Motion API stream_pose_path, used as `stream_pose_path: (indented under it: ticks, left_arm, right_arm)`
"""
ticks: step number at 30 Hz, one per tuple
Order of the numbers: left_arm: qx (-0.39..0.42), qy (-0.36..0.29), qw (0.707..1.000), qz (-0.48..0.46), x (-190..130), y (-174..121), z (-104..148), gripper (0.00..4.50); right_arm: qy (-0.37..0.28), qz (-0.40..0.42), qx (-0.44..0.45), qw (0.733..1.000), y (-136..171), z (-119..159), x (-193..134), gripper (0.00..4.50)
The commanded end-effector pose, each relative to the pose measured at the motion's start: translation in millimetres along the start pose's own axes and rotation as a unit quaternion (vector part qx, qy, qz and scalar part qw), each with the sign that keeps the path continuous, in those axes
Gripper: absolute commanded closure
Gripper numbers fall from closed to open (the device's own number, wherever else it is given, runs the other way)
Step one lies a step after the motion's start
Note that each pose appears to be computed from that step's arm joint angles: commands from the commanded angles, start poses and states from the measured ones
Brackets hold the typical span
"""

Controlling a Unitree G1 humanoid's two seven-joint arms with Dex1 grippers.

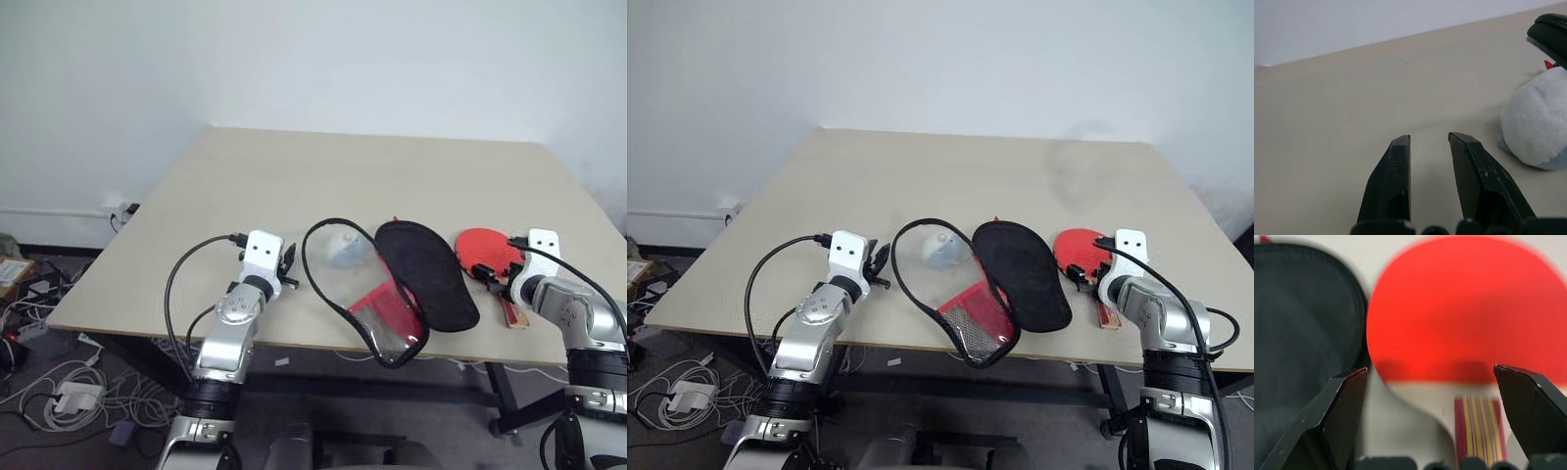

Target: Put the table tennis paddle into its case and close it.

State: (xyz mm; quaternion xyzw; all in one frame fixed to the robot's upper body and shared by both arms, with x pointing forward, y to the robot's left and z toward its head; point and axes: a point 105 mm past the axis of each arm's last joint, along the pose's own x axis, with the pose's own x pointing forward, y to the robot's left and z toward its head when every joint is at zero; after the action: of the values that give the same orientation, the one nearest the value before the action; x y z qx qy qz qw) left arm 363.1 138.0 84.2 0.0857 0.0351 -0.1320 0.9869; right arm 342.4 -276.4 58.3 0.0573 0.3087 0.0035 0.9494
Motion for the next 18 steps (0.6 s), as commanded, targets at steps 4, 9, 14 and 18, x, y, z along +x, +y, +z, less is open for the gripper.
stream_pose_path:
  ticks: [4,9,14,18]
  left_arm:
    - [0.008,-0.026,1.0,-0.008,4,0,13,3.2]
    - [0.004,-0.028,1.0,-0.01,5,-2,13,3.2]
    - [0.001,-0.028,0.999,-0.019,8,-8,13,3.2]
    - [0.001,-0.033,0.999,-0.029,10,-13,16,3.2]
  right_arm:
    - [-0.017,-0.017,0.009,1.0,-13,12,-14,0.04]
    - [-0.023,-0.032,0.031,0.999,-24,12,-26,0.04]
    - [-0.002,-0.036,0.048,0.998,-29,-3,-32,0.04]
    - [0.022,-0.036,0.048,0.998,-23,-17,-24,0.04]
